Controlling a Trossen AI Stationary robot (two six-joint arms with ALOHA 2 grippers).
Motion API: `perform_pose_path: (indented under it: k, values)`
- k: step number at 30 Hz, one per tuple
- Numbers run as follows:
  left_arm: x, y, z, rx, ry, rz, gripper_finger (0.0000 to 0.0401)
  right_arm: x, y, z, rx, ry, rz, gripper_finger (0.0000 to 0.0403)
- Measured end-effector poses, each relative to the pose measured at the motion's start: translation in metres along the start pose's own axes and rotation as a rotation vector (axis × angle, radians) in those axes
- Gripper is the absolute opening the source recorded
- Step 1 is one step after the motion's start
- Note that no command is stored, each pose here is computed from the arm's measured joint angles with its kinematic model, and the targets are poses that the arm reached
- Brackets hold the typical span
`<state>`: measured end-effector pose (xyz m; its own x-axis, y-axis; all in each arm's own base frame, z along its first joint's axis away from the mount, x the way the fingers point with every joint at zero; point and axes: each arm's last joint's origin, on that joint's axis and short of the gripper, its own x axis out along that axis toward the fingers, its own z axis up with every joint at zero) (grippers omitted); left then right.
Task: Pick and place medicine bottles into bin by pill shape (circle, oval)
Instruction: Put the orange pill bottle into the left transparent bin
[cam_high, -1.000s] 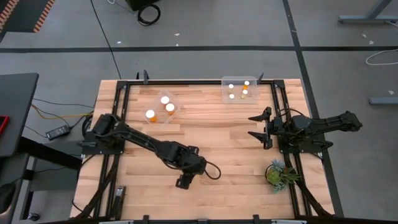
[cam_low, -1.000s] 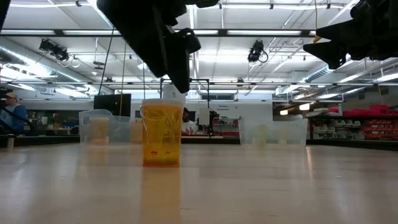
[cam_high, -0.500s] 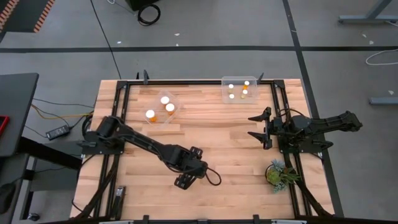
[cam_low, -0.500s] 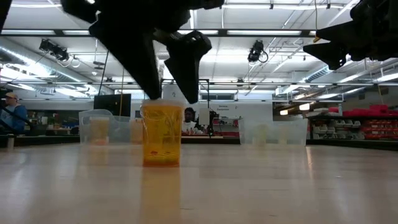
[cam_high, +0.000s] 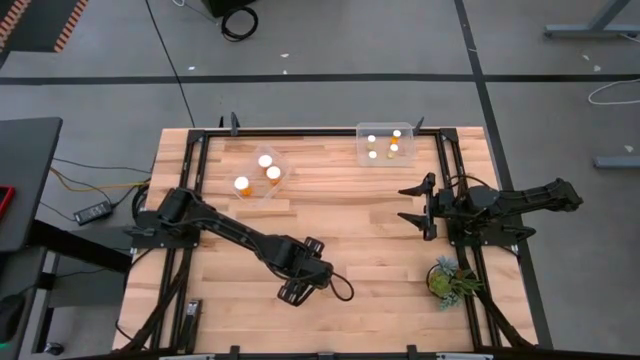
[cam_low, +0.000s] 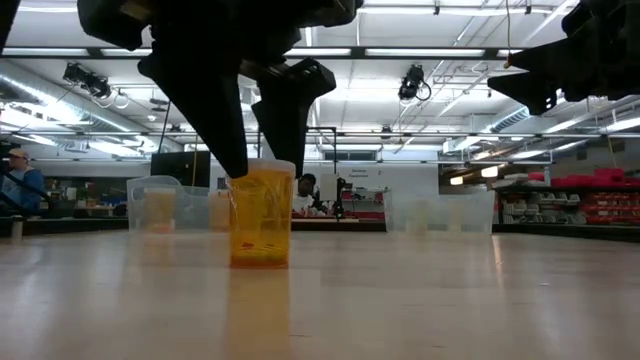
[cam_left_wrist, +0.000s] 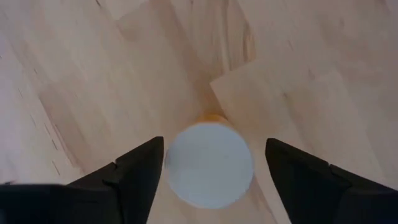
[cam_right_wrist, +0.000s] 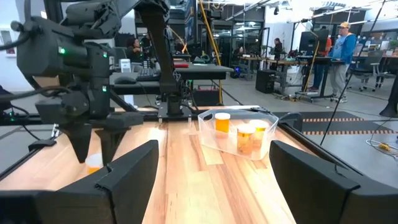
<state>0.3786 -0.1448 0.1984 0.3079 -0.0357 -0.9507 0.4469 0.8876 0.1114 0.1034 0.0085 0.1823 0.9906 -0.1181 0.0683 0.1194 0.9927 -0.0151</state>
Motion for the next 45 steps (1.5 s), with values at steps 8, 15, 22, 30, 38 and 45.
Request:
perform_pose_path:
  k: [8,15,22,30,38,45]
  values:
    - [0.007,-0.001,-0.002,0.004,0.037,-0.005,0.0233,0.000,0.000,0.000,-0.001,0.003,0.000,0.0314]
    - [0.007,0.001,-0.004,0.006,0.055,-0.006,0.0210,0.000,0.000,0.000,-0.001,0.004,0.000,0.0314]
    - [0.000,0.012,-0.015,0.032,0.145,0.039,0.0226,0.000,0.000,0.000,-0.001,0.004,0.000,0.0314]
    - [-0.031,0.040,-0.029,-0.021,0.181,0.102,0.0213,0.000,0.000,0.000,-0.001,0.004,0.000,0.0314]
    - [-0.065,0.076,-0.049,-0.103,0.201,0.183,0.0220,0.000,0.000,-0.001,-0.002,0.006,0.000,0.0314]
    - [-0.080,0.116,-0.077,-0.228,0.272,0.204,0.0217,0.000,0.000,-0.001,-0.003,0.009,0.000,0.0314]
